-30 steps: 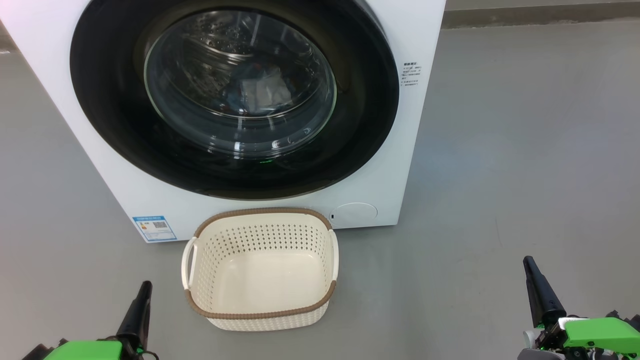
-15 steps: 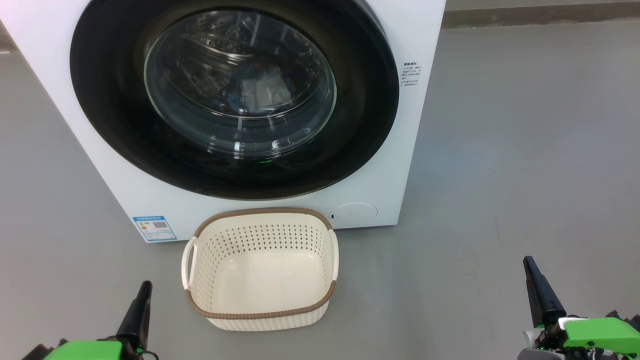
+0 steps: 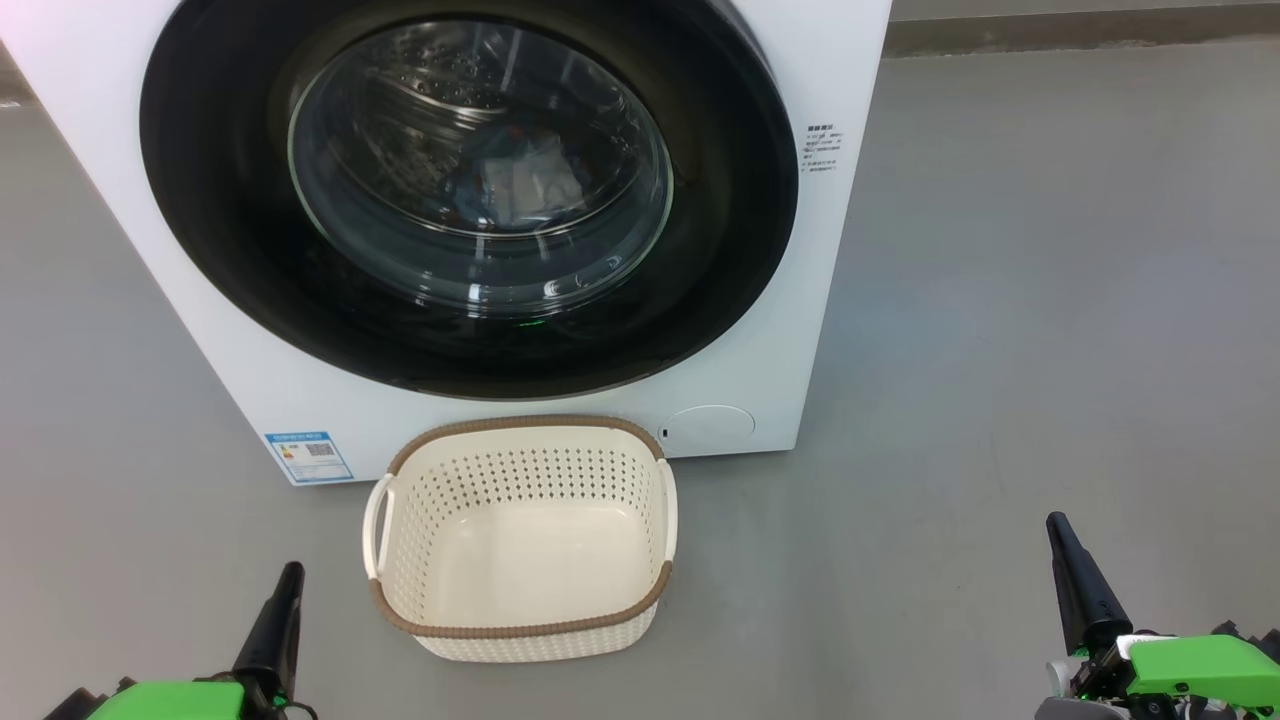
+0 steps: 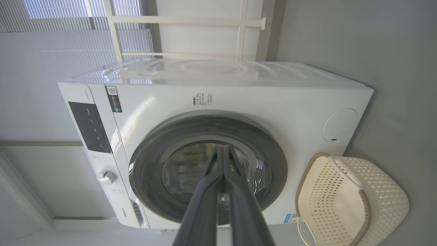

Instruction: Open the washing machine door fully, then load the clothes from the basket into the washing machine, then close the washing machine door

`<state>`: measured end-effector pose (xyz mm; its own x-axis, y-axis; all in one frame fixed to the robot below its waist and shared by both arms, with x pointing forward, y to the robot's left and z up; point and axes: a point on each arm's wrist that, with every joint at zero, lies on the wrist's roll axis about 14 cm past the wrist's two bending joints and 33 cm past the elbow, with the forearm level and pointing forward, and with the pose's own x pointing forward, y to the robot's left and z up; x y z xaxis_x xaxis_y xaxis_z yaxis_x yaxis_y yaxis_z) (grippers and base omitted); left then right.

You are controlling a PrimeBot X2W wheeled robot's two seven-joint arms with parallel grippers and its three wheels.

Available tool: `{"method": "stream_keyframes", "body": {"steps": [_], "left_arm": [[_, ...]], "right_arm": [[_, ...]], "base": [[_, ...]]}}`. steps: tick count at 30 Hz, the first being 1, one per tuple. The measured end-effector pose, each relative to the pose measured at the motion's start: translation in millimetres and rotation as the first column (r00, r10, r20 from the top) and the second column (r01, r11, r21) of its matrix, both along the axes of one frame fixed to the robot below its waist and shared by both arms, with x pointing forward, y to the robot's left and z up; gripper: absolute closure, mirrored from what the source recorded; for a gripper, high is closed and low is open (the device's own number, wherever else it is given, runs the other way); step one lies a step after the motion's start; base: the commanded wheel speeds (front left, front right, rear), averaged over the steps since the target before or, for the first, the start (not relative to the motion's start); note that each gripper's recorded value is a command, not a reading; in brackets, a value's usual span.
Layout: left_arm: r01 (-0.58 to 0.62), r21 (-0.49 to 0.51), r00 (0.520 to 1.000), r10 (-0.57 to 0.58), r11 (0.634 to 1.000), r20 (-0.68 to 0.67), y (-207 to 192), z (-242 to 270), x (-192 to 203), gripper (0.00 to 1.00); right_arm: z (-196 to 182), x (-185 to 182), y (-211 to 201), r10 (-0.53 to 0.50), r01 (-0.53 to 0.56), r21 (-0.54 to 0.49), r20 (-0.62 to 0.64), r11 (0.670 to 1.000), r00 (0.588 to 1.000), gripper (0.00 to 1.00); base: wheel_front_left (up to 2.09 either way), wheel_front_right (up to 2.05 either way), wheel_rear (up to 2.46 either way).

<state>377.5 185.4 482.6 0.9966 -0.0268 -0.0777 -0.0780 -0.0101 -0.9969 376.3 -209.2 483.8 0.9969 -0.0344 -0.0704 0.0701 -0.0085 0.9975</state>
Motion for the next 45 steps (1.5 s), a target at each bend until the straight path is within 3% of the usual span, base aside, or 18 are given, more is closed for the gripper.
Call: {"method": "stream_keyframes", "body": {"steps": [45], "left_arm": [[0.000, 0.000, 1.000, 0.000, 1.000, 0.000, 0.0, 0.0, 0.0, 1.00]], "right_arm": [[0.0, 0.0, 0.0, 0.000, 0.000, 0.000, 0.000, 1.000, 1.000, 1.00]], "base": [[0.00, 0.00, 0.00]]}}
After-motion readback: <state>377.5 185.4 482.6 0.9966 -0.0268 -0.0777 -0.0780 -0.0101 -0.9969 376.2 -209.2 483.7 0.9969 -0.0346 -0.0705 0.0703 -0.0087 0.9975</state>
